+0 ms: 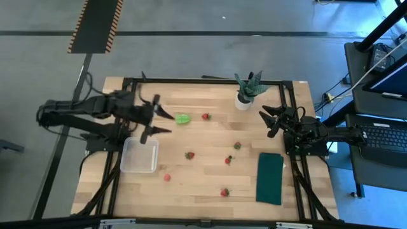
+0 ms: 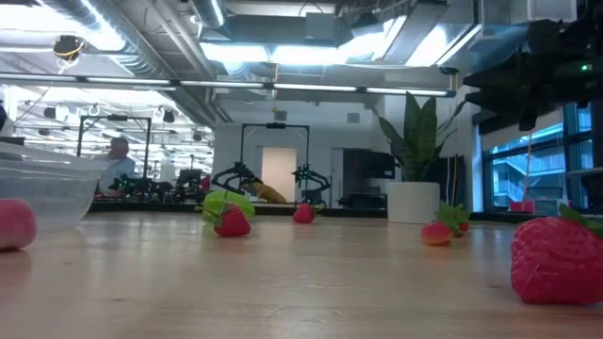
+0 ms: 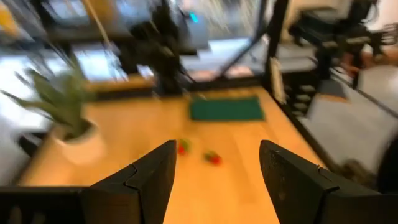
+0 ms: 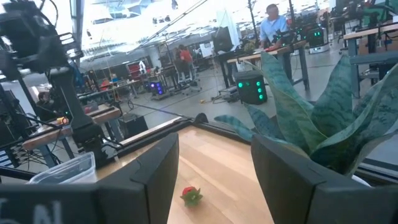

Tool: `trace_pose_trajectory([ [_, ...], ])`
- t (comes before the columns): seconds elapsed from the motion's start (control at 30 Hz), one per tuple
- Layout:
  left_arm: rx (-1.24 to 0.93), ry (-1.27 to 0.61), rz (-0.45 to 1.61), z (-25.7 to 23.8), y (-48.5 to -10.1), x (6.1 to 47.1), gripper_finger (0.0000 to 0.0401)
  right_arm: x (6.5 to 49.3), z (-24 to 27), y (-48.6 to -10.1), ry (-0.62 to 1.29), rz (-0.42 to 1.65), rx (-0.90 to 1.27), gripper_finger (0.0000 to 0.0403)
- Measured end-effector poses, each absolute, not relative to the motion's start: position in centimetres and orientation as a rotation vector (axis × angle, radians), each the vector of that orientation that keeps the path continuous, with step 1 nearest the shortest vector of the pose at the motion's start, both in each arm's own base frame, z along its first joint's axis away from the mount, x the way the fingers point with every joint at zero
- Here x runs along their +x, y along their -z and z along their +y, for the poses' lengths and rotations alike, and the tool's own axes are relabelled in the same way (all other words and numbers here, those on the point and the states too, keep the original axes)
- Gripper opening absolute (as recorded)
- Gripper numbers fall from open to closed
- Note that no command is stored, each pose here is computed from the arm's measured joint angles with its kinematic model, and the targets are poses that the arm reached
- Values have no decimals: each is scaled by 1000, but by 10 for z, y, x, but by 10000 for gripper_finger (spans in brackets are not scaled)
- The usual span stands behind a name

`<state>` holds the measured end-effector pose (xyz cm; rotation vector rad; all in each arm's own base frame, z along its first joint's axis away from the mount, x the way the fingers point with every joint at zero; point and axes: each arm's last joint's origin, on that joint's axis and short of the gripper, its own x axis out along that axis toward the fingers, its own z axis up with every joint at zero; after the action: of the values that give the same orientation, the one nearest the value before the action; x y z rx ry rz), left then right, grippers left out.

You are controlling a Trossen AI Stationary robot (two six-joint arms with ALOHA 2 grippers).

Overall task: Pick and placing Produce into tupperware
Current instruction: Put the pink peach into the transparent bin

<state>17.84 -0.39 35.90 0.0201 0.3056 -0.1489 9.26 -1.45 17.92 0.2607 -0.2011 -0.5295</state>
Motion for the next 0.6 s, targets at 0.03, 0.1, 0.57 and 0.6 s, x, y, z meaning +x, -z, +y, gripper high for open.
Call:
trace_pose_trajectory([
  [0.03,-10,165,338,-8,-362,186,224,93,-15,-179,529,-201,261,204],
  [0.1,-63,187,400,-19,-365,199,224,93,-15,-179,530,-201,260,204],
  [0.57,-168,143,1071,-114,-296,257,215,93,-14,-179,532,-193,237,204],
  [0.6,-156,151,1099,-120,-290,260,213,93,-14,-179,533,-191,229,204],
])
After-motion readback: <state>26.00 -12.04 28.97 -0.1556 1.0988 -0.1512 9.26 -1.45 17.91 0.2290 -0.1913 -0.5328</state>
